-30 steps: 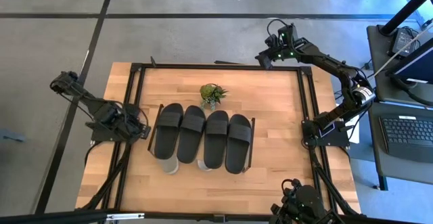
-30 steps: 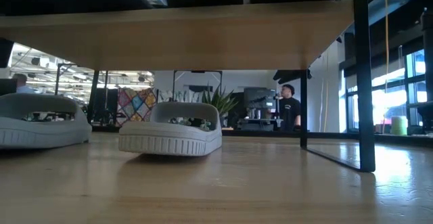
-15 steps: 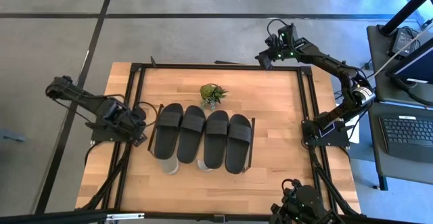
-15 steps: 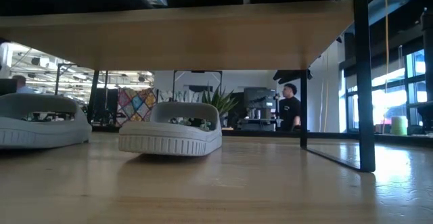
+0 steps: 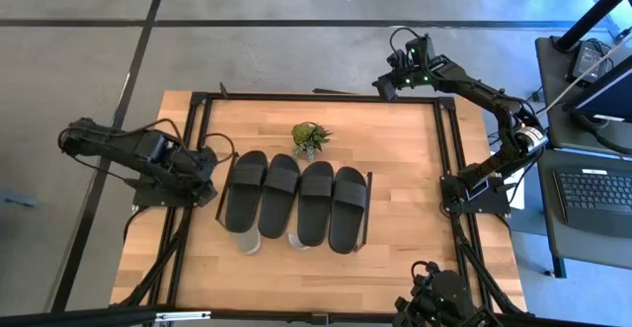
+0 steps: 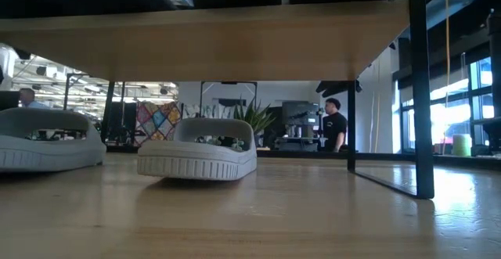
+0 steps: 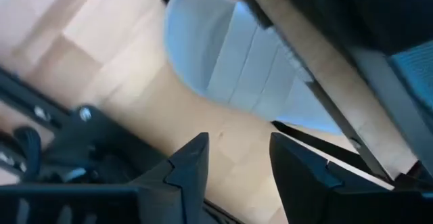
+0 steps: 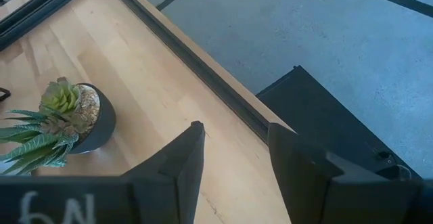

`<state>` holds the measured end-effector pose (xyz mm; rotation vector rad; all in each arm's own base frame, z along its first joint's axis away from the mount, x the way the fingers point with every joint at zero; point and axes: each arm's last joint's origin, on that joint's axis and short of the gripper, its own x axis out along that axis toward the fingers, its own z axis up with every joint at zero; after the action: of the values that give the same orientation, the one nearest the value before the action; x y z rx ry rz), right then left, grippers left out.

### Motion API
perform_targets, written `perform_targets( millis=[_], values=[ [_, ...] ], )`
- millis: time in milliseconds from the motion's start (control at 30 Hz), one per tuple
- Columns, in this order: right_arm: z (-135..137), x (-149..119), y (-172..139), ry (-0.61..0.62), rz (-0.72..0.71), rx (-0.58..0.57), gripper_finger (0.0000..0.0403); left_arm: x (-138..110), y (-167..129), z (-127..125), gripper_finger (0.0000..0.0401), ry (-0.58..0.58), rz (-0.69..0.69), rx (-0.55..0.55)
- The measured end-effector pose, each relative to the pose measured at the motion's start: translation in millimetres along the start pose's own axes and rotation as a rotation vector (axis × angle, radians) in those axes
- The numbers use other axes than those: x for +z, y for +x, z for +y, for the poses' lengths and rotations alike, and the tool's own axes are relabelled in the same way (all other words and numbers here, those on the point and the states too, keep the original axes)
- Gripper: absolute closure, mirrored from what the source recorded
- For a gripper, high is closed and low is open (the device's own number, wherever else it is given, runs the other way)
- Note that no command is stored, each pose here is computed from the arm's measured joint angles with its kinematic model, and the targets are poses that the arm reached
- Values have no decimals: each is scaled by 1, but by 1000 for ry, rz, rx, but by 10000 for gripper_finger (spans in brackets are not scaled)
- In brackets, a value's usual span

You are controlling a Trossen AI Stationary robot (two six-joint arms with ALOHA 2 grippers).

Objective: Pick and place slides into the shelf
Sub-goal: Adjust the shelf

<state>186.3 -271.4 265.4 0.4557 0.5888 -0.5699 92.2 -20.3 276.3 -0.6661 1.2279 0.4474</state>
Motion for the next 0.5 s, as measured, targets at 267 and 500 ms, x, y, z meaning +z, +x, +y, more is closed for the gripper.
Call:
perform_targets(
  millis=[267, 500],
  values=[
    [0, 0, 0, 0, 0, 0, 238, 14, 6, 3, 252, -15, 18, 81],
    [0, 0, 0, 0, 0, 0, 238, 16, 8, 15, 252, -162, 99, 202]
  ],
)
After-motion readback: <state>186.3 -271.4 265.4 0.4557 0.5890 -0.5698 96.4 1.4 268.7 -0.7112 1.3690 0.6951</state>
